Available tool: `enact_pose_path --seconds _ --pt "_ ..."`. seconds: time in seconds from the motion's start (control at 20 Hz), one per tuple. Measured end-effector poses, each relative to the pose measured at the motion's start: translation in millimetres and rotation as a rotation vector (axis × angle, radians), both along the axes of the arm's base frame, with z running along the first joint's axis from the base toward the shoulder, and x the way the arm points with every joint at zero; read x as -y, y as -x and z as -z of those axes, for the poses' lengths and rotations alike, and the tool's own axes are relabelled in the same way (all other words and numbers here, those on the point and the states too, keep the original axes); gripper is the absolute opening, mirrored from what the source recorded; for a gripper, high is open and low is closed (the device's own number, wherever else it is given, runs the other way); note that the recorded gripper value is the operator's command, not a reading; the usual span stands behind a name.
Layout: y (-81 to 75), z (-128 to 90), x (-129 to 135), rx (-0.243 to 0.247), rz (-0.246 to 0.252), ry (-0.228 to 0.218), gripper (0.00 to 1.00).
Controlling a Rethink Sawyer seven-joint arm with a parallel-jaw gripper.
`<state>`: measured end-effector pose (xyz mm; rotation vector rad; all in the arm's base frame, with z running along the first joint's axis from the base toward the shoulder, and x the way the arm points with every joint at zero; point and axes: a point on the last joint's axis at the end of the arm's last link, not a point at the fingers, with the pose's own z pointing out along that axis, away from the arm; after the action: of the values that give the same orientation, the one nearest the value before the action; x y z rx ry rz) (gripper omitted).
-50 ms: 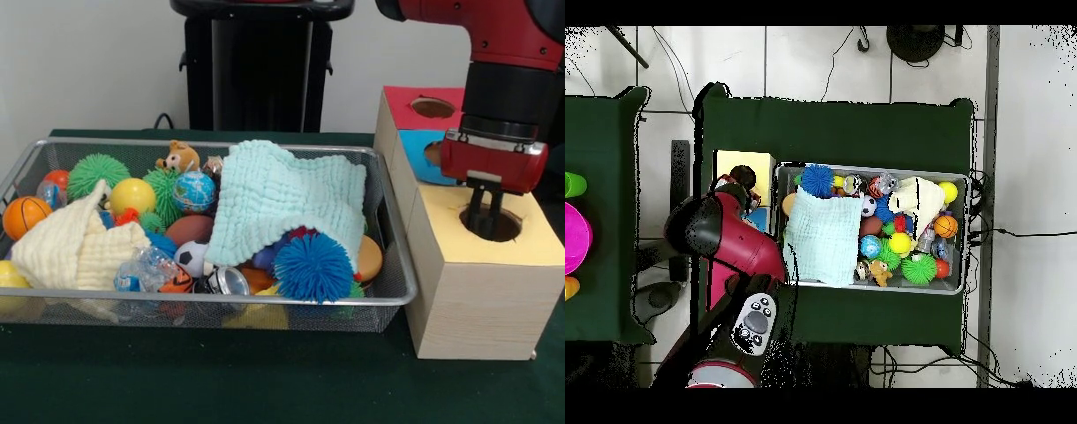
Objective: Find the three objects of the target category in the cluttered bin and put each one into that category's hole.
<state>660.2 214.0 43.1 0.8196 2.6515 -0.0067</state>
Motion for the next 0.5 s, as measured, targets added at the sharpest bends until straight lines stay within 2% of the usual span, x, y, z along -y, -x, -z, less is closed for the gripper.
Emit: enact_pose_path --seconds 0.3,0.5 --pt "5.4 -13.3 -5.3 -0.011 -0.008 0.007 0.00" --pt "10.1 -33.1 -8.3 -0.030 0.007 -0.002 0.00"
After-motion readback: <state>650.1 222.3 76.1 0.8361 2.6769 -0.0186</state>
